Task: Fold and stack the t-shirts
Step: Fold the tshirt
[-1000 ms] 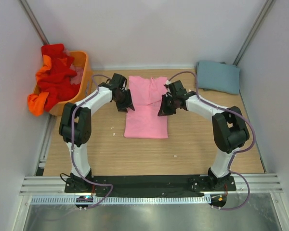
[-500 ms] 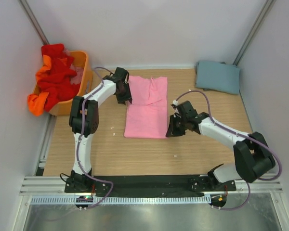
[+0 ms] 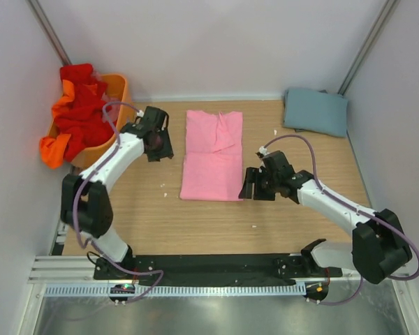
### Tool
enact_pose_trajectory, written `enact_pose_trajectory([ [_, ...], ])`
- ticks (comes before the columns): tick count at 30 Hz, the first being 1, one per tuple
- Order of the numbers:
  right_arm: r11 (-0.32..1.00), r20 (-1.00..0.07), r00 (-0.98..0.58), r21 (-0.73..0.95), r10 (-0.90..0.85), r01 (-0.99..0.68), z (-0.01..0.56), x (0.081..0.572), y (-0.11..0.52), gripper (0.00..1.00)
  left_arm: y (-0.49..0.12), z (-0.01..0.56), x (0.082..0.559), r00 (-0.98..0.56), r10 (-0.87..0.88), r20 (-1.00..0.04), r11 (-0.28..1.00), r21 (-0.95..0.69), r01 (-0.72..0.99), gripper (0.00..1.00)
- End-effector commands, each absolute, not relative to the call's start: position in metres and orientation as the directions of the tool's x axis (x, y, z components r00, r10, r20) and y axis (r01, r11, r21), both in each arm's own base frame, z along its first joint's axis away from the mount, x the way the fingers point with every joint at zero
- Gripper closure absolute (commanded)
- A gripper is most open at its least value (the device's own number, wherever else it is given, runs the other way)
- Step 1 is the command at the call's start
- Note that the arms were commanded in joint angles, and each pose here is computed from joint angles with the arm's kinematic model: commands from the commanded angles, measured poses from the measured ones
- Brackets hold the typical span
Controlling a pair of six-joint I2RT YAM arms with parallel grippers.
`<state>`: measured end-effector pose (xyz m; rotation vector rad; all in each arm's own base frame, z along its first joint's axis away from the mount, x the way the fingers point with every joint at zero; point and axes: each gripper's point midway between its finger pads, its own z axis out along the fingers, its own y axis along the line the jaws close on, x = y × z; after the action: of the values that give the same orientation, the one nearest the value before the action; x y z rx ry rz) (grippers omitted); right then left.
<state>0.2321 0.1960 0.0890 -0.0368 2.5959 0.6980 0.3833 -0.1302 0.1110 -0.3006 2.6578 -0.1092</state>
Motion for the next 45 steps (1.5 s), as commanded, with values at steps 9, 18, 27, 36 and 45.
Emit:
enact_pose_trajectory([
  [9,0.869,-0.367,-0.918,0.491,0.15,-0.054,0.036,0.238,0.203,0.34,-0.153,0.098,0.294,-0.834,-0.353,-0.423,0.877,-0.461,-0.138,0.52],
  [18,0.877,-0.313,-0.937,0.48,0.155,-0.015,-0.002,0.241,0.206,0.39,-0.169,0.052,0.28,-0.856,-0.395,-0.333,0.818,-0.552,-0.163,0.42],
  [27,0.882,-0.287,-0.946,0.471,0.147,-0.006,-0.014,0.231,0.202,0.46,-0.173,0.036,0.272,-0.854,-0.415,-0.315,0.8,-0.573,-0.177,0.44],
  [36,0.875,-0.274,-0.949,0.484,0.154,0.002,-0.017,0.228,0.203,0.57,-0.178,0.02,0.267,-0.854,-0.429,-0.294,0.788,-0.584,-0.195,0.57],
  [45,0.886,-0.278,-0.948,0.463,0.158,0.012,-0.015,0.224,0.197,0.64,-0.181,0.013,0.263,-0.86,-0.425,-0.284,0.798,-0.566,-0.207,0.94],
])
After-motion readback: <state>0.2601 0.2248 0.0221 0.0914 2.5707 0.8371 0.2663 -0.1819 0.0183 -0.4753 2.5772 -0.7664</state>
